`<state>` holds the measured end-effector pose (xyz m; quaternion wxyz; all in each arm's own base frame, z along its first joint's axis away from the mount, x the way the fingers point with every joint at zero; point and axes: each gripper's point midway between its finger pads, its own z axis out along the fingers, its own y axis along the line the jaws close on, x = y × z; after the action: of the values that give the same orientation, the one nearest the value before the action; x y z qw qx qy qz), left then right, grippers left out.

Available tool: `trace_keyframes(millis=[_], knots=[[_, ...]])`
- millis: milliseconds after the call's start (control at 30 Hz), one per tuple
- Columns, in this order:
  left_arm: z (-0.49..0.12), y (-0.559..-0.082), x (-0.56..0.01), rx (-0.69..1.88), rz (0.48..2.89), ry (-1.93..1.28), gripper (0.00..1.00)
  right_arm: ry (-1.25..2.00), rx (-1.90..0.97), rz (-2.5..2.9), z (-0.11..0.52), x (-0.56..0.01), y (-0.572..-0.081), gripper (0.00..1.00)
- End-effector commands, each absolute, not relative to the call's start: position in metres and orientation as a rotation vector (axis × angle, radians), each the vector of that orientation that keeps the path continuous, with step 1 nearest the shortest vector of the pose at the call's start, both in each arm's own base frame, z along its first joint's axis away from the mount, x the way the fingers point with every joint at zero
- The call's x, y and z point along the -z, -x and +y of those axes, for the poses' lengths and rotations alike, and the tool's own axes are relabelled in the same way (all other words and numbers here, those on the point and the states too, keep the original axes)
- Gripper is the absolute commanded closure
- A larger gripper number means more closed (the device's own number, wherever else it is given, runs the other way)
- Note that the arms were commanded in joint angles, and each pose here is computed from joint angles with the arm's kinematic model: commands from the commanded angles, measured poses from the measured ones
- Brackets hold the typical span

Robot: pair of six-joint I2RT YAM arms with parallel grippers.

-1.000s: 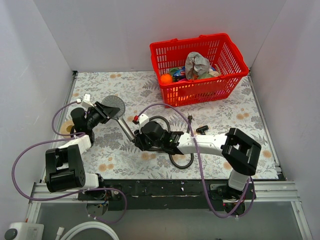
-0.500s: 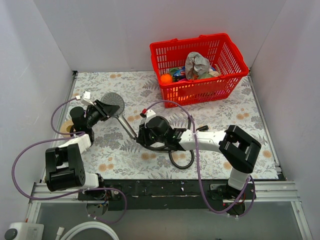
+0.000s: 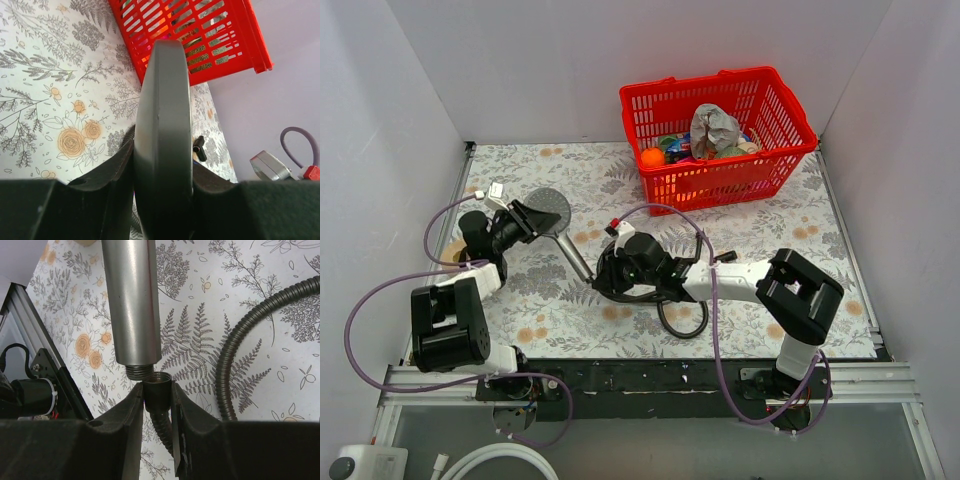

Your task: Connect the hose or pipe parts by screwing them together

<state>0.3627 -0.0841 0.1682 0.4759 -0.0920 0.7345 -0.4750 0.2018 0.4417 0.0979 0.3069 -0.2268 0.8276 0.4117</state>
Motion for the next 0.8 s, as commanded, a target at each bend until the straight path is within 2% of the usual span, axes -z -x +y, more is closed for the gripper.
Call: trace_keyframes(millis=[0, 167, 367, 533, 700, 767], knots=[[-0.079, -0.361, -0.169, 1.280, 1.847, 0.245, 1.00, 0.590, -1.157, 2.049, 0.442, -0.129, -0.210, 0.99], [-0.069, -0.363, -0.158, 1.257, 1.874, 0.274, 1.00, 0.789, -0.985, 2.194, 0.427, -0.078, -0.179, 0.99], [-0.070, -0.355, -0.150, 1.236, 1.886, 0.280, 1.00, 1.030, -0.774, 2.289, 0.425, -0.041, -0.155, 0.99], [-0.068, -0.355, -0.147, 1.236, 1.890, 0.301, 1.00, 1.089, -0.641, 2.332, 0.422, -0.022, -0.151, 0.99], [-0.065, -0.356, -0.146, 1.239, 1.891, 0.312, 1.00, 1.121, -0.627, 2.359, 0.422, -0.013, -0.147, 0.73], [-0.063, -0.357, -0.145, 1.236, 1.893, 0.318, 1.00, 1.126, -0.620, 2.351, 0.420, -0.015, -0.148, 0.45]])
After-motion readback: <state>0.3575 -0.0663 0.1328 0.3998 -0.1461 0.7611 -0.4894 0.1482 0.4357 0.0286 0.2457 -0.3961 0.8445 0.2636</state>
